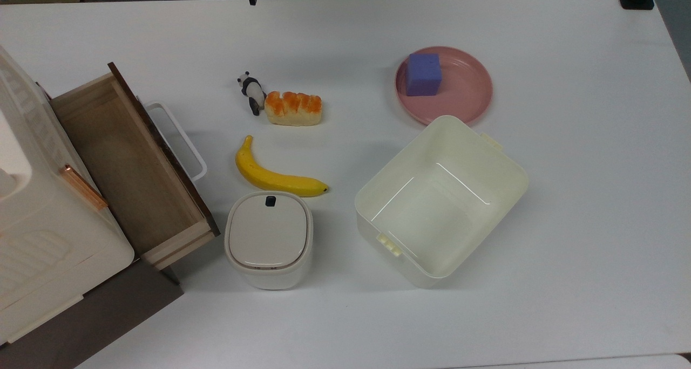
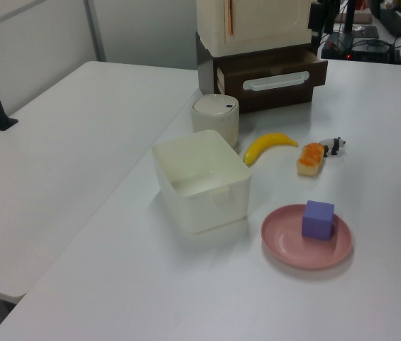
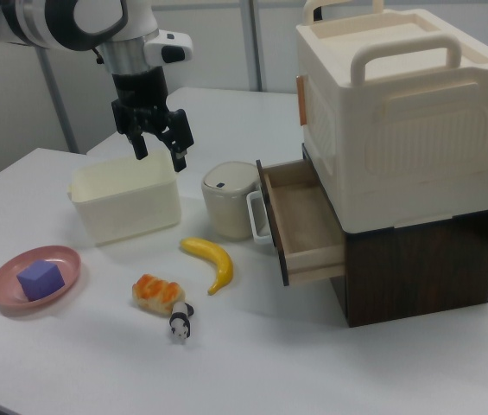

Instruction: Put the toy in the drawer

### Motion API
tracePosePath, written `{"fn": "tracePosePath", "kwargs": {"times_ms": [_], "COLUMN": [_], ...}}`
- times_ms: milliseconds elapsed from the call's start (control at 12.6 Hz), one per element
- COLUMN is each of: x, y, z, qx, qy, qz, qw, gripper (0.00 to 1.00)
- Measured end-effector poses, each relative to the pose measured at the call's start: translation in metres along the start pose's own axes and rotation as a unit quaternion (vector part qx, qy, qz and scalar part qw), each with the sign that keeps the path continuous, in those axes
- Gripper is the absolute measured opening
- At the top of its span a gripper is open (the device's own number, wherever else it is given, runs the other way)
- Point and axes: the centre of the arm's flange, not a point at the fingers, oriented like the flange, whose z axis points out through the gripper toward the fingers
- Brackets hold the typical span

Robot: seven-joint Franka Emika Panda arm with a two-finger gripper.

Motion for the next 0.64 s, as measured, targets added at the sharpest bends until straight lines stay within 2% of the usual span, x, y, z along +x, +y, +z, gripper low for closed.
{"fn": "tracePosePath", "kwargs": {"times_ms": [636], "x": [0.0021], "y": [0.0008], "z": [-0.0052], "qx": [0.000], "qy": [0.006], "qz": [0.004], "qw": [1.0000], "gripper": [1.00]}}
